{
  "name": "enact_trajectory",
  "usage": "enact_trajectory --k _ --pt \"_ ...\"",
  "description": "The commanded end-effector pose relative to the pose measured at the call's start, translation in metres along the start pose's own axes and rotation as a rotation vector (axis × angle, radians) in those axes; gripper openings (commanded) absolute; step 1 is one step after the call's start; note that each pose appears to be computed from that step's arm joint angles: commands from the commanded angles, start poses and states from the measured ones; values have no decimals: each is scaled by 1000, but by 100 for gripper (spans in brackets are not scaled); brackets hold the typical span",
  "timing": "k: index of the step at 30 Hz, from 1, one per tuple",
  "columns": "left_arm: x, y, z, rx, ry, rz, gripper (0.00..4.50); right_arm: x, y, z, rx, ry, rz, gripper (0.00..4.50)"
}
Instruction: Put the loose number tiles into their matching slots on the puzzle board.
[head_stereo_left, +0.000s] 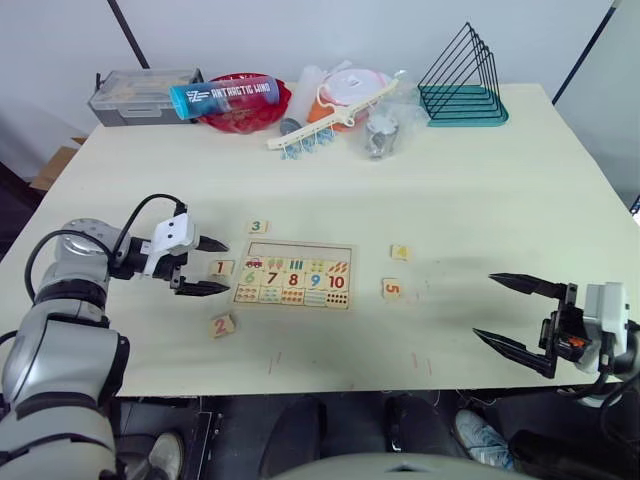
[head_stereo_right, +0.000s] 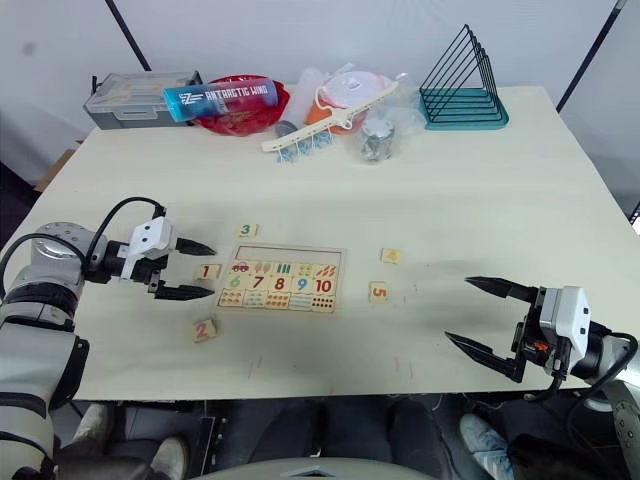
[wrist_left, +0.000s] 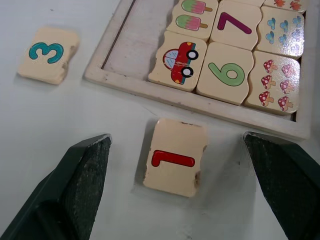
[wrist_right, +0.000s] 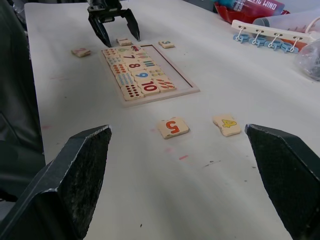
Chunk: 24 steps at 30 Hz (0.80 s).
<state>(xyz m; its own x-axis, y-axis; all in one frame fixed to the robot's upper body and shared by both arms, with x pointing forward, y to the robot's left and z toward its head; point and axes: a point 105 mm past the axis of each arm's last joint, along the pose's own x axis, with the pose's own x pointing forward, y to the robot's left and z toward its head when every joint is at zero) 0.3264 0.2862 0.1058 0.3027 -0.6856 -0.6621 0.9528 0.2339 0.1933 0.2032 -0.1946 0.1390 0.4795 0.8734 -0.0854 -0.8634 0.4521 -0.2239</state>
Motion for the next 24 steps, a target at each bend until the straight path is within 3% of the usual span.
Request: enact_trajectory --k 1,4,7,24 --pt "-2 -3 0 11 23 -46 449 3 2 10 -45 -18 22 450" --pt "-4 -3 -1 1 25 -41 363 2 3 10 -46 -15 19 450" --pt "-6 -3 -2 4 33 -37 229 2 3 9 -47 -14 17 450" --pt "-19 -11 -16 -18 56 -19 229 9 1 5 -45 -30 40 450"
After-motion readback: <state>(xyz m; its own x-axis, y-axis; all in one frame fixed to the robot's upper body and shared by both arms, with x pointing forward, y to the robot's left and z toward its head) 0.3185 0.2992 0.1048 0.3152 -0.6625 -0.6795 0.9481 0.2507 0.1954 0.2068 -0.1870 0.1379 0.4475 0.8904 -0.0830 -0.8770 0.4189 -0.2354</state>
